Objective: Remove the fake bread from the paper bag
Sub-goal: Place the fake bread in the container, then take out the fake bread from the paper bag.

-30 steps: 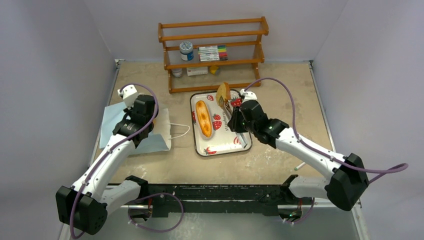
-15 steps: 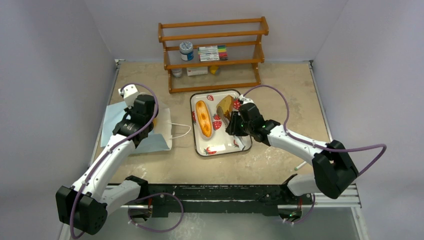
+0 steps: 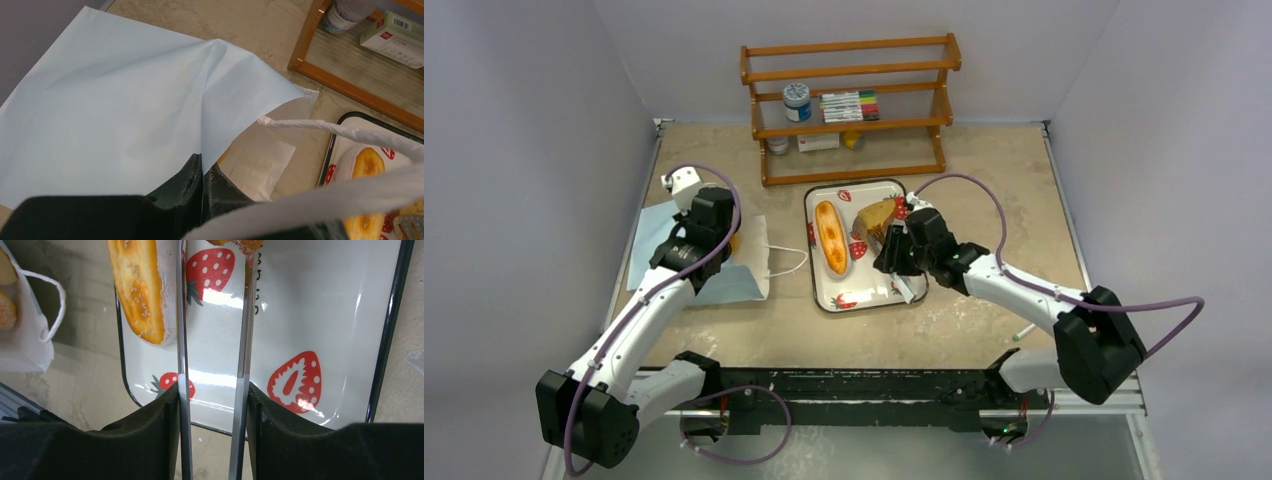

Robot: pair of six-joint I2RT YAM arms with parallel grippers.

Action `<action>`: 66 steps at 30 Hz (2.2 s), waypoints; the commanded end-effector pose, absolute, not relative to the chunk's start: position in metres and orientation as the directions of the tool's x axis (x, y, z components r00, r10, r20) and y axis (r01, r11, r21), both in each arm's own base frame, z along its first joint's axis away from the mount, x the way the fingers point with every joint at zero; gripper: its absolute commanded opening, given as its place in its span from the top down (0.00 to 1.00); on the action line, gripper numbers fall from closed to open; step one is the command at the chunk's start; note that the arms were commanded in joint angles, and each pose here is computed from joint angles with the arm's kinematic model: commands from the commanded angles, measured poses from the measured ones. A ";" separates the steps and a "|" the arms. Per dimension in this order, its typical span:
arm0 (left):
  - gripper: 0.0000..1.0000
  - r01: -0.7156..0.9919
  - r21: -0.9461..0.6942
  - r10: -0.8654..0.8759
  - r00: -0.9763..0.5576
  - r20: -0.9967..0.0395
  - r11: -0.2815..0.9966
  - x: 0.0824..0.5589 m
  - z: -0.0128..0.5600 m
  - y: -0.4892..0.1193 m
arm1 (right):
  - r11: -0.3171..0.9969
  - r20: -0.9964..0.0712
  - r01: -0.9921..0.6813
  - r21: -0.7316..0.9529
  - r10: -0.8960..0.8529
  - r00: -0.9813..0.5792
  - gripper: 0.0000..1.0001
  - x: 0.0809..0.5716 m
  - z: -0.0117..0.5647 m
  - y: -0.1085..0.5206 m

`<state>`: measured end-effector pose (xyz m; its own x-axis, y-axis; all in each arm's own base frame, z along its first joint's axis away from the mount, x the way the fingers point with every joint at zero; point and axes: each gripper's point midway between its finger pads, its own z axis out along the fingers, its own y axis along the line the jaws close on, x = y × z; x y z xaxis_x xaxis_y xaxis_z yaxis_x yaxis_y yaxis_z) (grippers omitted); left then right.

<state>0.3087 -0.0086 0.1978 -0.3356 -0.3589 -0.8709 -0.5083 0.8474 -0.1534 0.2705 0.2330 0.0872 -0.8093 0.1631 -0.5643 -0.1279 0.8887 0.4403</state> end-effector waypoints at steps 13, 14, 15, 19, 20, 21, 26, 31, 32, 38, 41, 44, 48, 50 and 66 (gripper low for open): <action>1.00 -0.468 -0.250 -0.389 -0.229 -0.892 0.848 0.329 0.236 -0.016 | 0.821 -0.556 -0.146 0.552 0.232 -0.798 0.53 0.251 0.142 0.235; 1.00 -0.467 -0.252 -0.390 -0.227 -0.892 0.847 0.329 0.236 -0.016 | 0.821 -0.559 -0.141 0.553 0.241 -0.794 0.53 0.253 0.143 0.234; 1.00 -0.467 -0.253 -0.391 -0.225 -0.892 0.847 0.329 0.237 -0.016 | 0.826 -0.567 -0.143 0.545 0.237 -0.789 0.53 0.255 0.145 0.234; 1.00 -0.466 -0.254 -0.391 -0.225 -0.892 0.848 0.330 0.236 -0.016 | 0.856 -0.604 -0.139 0.498 0.227 -0.764 0.53 0.268 0.155 0.230; 1.00 -0.464 -0.256 -0.392 -0.224 -0.892 0.848 0.329 0.237 -0.016 | 0.863 -0.621 -0.136 0.487 0.232 -0.749 0.53 0.272 0.160 0.228; 1.00 -0.464 -0.256 -0.391 -0.223 -0.893 0.848 0.330 0.237 -0.016 | 0.867 -0.641 -0.134 0.480 0.242 -0.728 0.53 0.278 0.168 0.226; 1.00 -0.461 -0.255 -0.388 -0.222 -0.894 0.850 0.329 0.239 -0.015 | 0.885 -0.691 -0.131 0.447 0.249 -0.679 0.53 0.304 0.191 0.226; 1.00 -0.458 -0.252 -0.384 -0.223 -0.896 0.852 0.329 0.241 -0.014 | 0.895 -0.714 -0.137 0.426 0.239 -0.658 0.53 0.322 0.199 0.231; 1.00 -0.458 -0.253 -0.386 -0.222 -0.896 0.852 0.329 0.242 -0.014 | 0.897 -0.718 -0.135 0.421 0.239 -0.654 0.53 0.324 0.201 0.231; 1.00 -0.445 -0.242 -0.374 -0.238 -0.896 0.862 0.327 0.240 -0.015 | 0.909 -0.751 -0.140 0.393 0.229 -0.620 0.53 0.331 0.215 0.226; 1.00 -0.402 -0.234 -0.359 -0.269 -0.894 0.885 0.327 0.236 -0.022 | 0.908 -0.774 -0.170 0.383 0.214 -0.596 0.54 0.331 0.227 0.225; 1.00 -0.368 -0.231 -0.348 -0.295 -0.890 0.901 0.322 0.231 -0.027 | 0.904 -0.787 -0.240 0.354 0.148 -0.599 0.56 0.328 0.234 0.231; 1.00 -0.270 -0.239 -0.324 -0.335 -0.885 0.933 0.317 0.228 -0.041 | 0.862 -0.778 -0.339 0.376 0.095 -0.622 0.57 0.305 0.236 0.252; 1.00 -0.247 -0.235 -0.314 -0.358 -0.879 0.940 0.315 0.226 -0.045 | 0.836 -0.773 -0.384 0.392 0.074 -0.630 0.57 0.293 0.236 0.264; 1.00 -0.226 -0.228 -0.305 -0.415 -0.857 0.947 0.308 0.212 -0.050 | 0.619 -0.733 -0.588 0.521 -0.028 -0.680 0.57 0.207 0.258 0.324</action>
<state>0.3043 -0.0480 0.2019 -0.4461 -0.2935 -0.8455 -0.2417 0.9491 -0.2019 0.2229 0.3088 0.2312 -0.6931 -0.0503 -0.7191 -0.5266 0.7166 0.4574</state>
